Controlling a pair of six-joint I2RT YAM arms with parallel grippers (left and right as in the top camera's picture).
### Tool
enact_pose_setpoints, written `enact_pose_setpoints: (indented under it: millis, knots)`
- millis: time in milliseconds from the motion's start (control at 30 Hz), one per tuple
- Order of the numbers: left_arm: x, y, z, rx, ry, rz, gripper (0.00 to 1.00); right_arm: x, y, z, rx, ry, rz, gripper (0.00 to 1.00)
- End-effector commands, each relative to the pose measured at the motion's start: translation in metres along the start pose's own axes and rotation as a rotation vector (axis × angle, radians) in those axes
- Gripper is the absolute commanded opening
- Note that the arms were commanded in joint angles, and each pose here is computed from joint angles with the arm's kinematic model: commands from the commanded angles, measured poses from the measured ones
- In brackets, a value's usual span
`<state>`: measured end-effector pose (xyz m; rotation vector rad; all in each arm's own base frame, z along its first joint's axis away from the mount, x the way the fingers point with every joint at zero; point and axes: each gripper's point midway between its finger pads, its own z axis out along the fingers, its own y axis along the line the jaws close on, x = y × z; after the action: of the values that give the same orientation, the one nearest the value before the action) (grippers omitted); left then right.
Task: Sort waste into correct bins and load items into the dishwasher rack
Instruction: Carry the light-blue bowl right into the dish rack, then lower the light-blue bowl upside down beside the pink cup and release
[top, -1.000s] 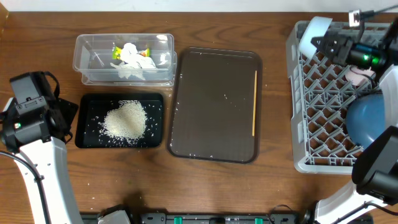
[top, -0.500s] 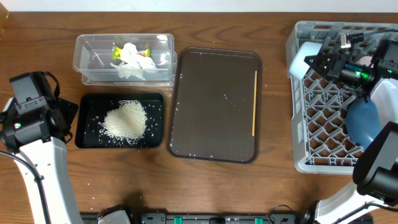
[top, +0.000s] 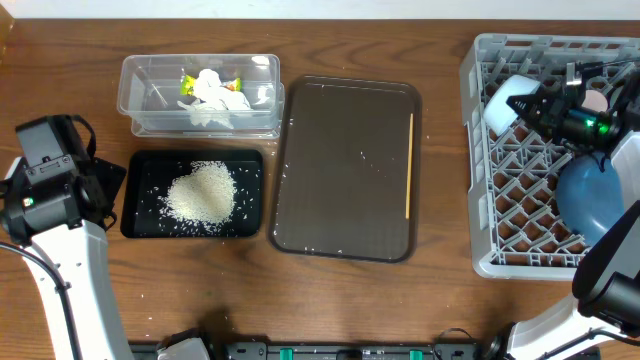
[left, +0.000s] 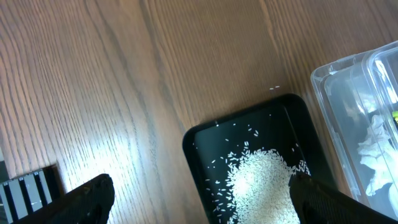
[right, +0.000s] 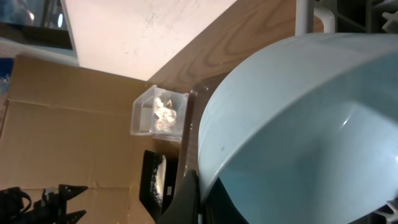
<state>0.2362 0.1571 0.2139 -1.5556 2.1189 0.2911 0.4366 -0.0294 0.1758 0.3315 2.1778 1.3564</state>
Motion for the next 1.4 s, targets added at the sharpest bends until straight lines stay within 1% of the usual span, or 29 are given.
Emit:
enact_pose_setpoints:
  millis: [0,233,333,400,533,600,667,700,767,800,833,867,1033,1133,1300,1367]
  knots:
    - [0.0,0.002,0.001,-0.011,0.001,-0.003,0.92,0.001,-0.022,0.0,0.112,-0.011,0.007,0.01]
    - [0.0,0.002,0.001,-0.011,0.001,-0.003,0.92,0.009,-0.023,-0.002,0.126,0.01,0.042,0.01]
    - [0.0,0.002,0.001,-0.011,0.001,-0.003,0.92,0.01,-0.025,-0.008,0.176,0.0,0.048,0.01]
    - [0.0,0.002,0.001,-0.011,0.001,-0.003,0.92,0.011,-0.029,-0.015,0.25,-0.012,0.058,0.02]
    - [0.0,0.002,0.001,-0.011,0.001,-0.003,0.92,0.013,-0.039,-0.042,0.483,-0.066,0.082,0.02]
    - [0.0,0.002,0.001,-0.011,0.001,-0.003,0.92,0.012,-0.039,-0.057,0.578,-0.103,0.086,0.05]
    - [0.0,0.002,0.001,-0.011,0.001,-0.003,0.92,0.013,-0.035,-0.071,0.651,-0.134,0.09,0.05]
    - [0.0,0.002,0.001,-0.011,0.001,-0.003,0.92,0.015,-0.033,-0.075,0.669,-0.14,0.088,0.07]
    - [0.0,0.002,0.001,-0.011,0.001,-0.003,0.92,0.018,-0.028,-0.082,0.697,-0.149,0.085,0.23]
    - [0.0,0.002,0.001,-0.011,0.001,-0.003,0.92,0.02,-0.025,-0.084,0.699,-0.151,0.084,0.28]
    - [0.0,0.002,0.001,-0.011,0.001,-0.003,0.92,0.02,-0.022,-0.085,0.698,-0.153,0.081,0.35]
    - [0.0,0.002,0.001,-0.011,0.001,-0.003,0.92,0.021,-0.02,-0.086,0.695,-0.155,0.078,0.4]
    - [0.0,0.002,0.001,-0.011,0.001,-0.003,0.92,0.026,-0.01,-0.078,0.64,-0.129,0.082,0.39]
    - [0.0,0.002,0.001,-0.011,0.001,-0.003,0.92,0.029,-0.004,-0.072,0.611,-0.112,0.078,0.37]
    - [0.0,0.002,0.001,-0.011,0.001,-0.003,0.92,0.032,0.0,-0.062,0.62,-0.089,0.047,0.36]
    - [0.0,0.002,0.001,-0.011,0.001,-0.003,0.92,0.031,-0.003,-0.059,0.663,-0.092,0.021,0.37]
